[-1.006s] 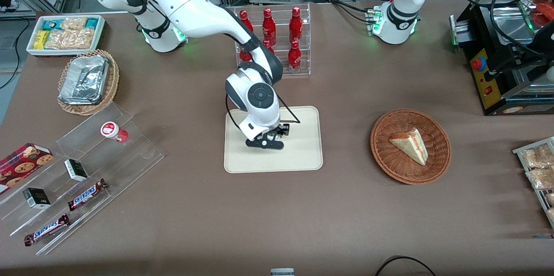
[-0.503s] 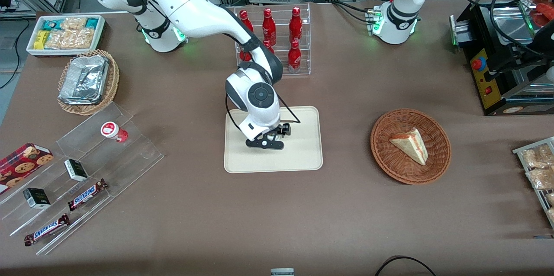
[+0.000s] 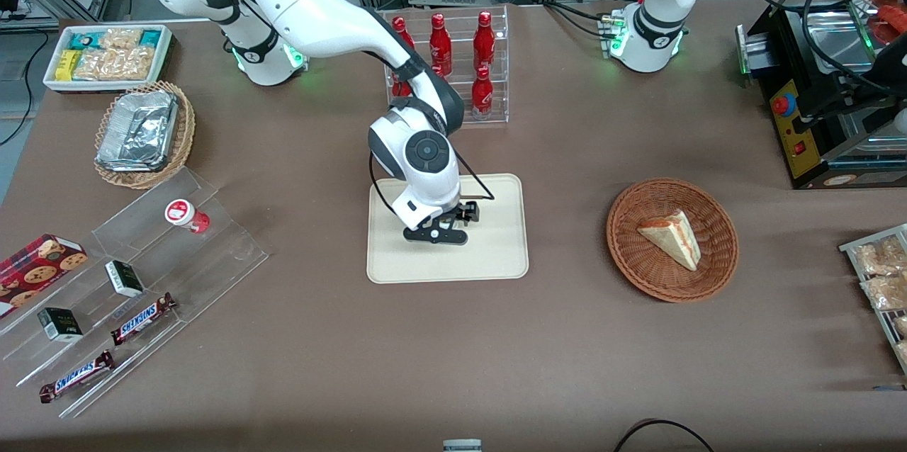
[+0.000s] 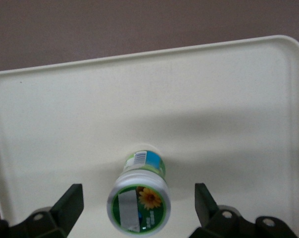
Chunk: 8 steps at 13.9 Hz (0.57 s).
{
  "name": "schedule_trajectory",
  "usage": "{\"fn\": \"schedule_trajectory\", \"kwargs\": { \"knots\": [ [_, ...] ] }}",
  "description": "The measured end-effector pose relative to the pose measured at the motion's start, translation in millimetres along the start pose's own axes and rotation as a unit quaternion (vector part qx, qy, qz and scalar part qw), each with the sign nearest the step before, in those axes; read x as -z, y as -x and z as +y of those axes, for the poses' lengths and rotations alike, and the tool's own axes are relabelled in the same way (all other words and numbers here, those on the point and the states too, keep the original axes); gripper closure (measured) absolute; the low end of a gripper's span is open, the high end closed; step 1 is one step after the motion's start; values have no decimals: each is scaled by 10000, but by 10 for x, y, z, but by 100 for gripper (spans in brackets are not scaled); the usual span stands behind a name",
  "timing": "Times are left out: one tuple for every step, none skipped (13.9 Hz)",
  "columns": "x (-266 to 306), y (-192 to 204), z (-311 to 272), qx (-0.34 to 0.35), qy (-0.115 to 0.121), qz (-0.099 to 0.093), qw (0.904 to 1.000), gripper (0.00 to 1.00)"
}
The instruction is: Place green gum on tray
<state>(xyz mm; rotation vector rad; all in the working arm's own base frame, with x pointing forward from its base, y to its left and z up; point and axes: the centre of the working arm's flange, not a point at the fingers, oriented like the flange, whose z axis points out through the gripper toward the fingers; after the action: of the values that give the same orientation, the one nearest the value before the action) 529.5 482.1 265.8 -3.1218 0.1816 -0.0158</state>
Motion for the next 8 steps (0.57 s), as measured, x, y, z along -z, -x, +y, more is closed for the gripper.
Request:
{"fn": "schedule_trajectory", "kwargs": {
  "knots": [
    [122,-25,31,79,58,40,9999,0],
    [252,-42,67,186,110,32,9998,0],
    [393,-56,108,287,143,-5,9995,0],
    [544,-81,171,358,180,-53,9992,0],
    [719,-116,255,423,214,-108,9988,0],
    [896,-154,349,486,235,-157,9984,0],
    [1075,-205,465,555,248,-204,9979,0],
    [1246,-255,588,629,255,-247,9974,0]
  ]
}}
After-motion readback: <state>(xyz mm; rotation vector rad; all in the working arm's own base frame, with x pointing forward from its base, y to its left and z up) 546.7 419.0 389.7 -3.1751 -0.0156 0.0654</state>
